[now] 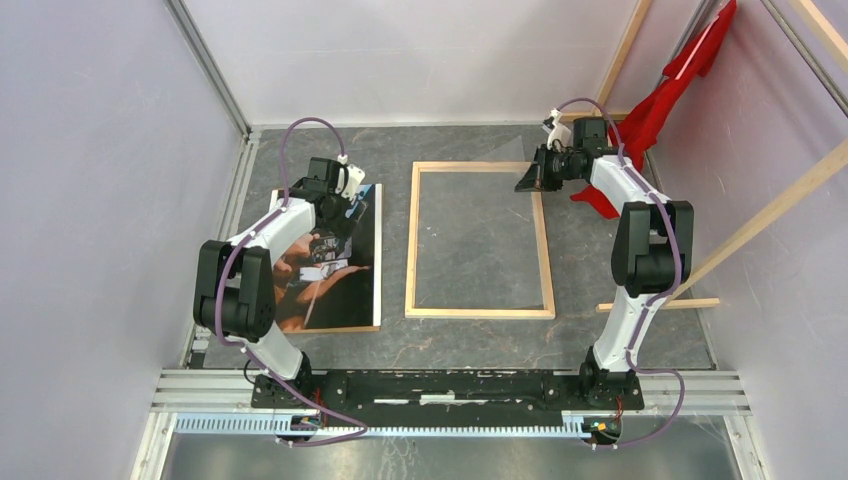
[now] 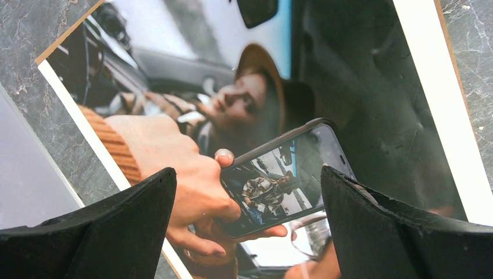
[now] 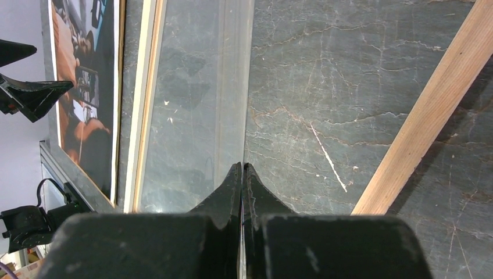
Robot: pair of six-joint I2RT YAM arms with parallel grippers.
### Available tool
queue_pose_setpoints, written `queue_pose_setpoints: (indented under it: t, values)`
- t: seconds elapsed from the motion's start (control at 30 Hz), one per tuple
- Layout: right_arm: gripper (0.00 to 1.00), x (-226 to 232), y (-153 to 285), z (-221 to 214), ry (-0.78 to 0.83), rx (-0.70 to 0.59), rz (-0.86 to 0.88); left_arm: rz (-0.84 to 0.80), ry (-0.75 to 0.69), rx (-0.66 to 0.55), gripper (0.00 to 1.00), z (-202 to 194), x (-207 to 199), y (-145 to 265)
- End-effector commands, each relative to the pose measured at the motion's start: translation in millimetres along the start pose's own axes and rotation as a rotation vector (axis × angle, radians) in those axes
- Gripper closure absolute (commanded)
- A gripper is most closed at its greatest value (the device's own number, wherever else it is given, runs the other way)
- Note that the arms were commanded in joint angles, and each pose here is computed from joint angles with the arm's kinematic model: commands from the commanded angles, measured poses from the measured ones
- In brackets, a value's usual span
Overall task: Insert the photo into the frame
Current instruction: Place the photo frame item in the photo frame.
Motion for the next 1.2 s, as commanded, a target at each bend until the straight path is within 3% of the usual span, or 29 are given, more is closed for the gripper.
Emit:
queue_pose_setpoints:
  t: [0.0,0.2,0.27,0.37,0.47,0.6,0.77,1.17]
  values:
    - [1.0,2.1,0.5,0.9,0.003,-0.013,0.031,0.01,0.004,-0.037,0.0,5.1,-0.6,2.7]
    - [0.95,-1.0,-4.5,-9.9,-0.049,-0.04,0.018,0.009,0.002,-0.034,0.0,3.8,-1.5,2.1]
    - [0.89,-2.2,-6.9,-13.1,-0.063,-0.056,0.014,0.008,0.002,-0.035,0.0,4.0,-1.5,2.3]
    - [0.77,-4.3,-9.1,-15.8,-0.076,-0.061,0.001,0.007,0.0,-0.033,0.0,3.1,-1.7,2.4]
    - [0.51,-5.8,-7.1,-14.0,-0.074,-0.068,-0.033,0.007,-0.004,-0.032,0.0,1.9,-2.0,2.2]
    - [0.3,-7.9,-1.2,-9.7,-0.055,-0.065,-0.128,0.006,-0.006,-0.031,0.0,1.4,-2.0,2.1]
    - [0.2,-11.4,2.8,-8.1,-0.036,-0.038,-0.23,0.005,-0.006,-0.034,0.0,2.2,-2.0,2.0]
    - [0.17,-5.6,21.2,-0.2,0.033,-0.02,-0.487,0.002,-0.004,-0.032,0.0,2.0,-2.5,1.1]
Point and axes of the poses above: each gripper's point midway between its finger pads, its own y axis back along the fingers, its own x axis along the line the jaws close on, z = x × y, the point moved 9 cm from there along y, back along the fingers, and after that the axes turned 7 degrees about y, right-handed, at the moved point
